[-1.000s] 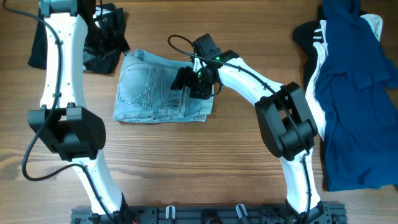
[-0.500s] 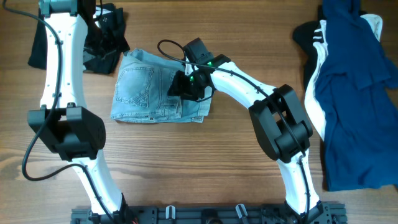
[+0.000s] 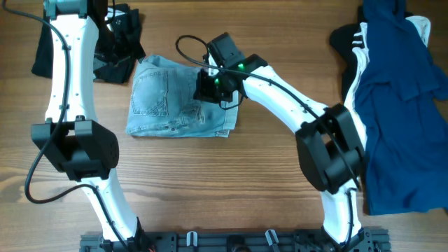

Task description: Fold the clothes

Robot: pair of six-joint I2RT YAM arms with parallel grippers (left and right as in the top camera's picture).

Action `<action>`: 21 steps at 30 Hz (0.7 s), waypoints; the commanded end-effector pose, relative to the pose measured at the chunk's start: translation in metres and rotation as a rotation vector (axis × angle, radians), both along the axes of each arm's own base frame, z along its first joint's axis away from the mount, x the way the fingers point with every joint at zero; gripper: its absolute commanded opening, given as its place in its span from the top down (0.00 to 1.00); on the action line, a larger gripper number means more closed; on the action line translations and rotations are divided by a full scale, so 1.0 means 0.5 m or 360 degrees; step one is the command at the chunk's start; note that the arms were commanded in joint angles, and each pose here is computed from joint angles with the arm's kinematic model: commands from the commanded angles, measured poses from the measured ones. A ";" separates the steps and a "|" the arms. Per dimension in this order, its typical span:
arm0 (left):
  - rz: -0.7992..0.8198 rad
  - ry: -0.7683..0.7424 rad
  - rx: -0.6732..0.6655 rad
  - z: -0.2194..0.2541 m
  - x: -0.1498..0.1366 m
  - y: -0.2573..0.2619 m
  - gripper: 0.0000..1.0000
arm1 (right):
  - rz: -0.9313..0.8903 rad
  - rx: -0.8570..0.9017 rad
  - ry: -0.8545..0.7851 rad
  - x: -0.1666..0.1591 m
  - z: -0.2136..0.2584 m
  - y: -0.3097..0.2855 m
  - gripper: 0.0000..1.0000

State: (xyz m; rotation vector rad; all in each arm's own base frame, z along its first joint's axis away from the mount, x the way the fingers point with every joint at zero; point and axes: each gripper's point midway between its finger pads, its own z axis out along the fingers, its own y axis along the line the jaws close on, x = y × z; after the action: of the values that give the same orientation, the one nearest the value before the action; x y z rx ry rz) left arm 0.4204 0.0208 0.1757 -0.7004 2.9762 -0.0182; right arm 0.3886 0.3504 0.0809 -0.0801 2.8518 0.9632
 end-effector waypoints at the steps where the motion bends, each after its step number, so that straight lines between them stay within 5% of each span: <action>1: 0.0005 -0.0018 0.0030 0.007 0.002 0.009 0.00 | 0.0032 0.0099 -0.0159 0.016 0.097 0.012 0.95; 21: 0.0005 -0.0016 0.0028 0.006 0.002 0.009 0.00 | -0.0073 -0.0352 -0.0499 0.020 0.270 -0.121 0.96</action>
State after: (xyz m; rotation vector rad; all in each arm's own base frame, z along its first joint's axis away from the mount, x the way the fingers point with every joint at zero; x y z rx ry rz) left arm 0.4204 0.0208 0.1757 -0.7009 2.9760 -0.0176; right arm 0.3928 0.2942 0.1600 -0.1331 2.7687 0.5459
